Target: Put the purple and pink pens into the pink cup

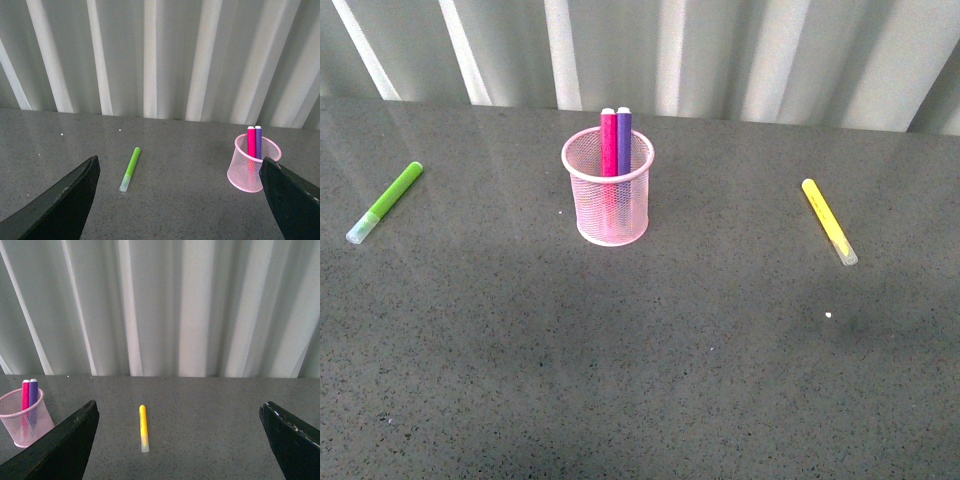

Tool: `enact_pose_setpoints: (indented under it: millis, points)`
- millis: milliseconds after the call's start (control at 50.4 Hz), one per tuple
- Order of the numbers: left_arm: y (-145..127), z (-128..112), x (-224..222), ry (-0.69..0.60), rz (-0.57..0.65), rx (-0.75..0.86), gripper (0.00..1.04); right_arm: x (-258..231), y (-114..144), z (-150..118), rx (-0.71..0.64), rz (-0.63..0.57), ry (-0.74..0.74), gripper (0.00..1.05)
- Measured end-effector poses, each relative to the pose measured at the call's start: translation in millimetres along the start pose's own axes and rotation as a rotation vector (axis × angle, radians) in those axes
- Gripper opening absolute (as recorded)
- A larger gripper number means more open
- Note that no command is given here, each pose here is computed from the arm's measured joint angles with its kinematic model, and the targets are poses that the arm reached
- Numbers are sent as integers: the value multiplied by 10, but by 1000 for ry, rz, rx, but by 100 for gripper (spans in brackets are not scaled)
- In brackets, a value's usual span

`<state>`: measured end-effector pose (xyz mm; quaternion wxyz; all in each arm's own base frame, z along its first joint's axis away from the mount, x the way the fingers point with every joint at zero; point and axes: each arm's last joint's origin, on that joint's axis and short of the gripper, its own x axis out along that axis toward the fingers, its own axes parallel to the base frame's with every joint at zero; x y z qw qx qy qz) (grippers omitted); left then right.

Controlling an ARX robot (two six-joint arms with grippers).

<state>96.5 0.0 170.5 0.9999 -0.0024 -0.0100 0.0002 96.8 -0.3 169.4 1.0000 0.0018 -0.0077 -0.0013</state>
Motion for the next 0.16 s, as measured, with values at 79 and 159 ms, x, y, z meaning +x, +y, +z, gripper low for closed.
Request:
enact_pose_setpoints:
  millis: [79,159]
  points:
    - [0,0,0,0,0,0,98,0,0,0,0,0,0,98]
    - [0,0,0,0,0,0,98,0,0,0,0,0,0,98]
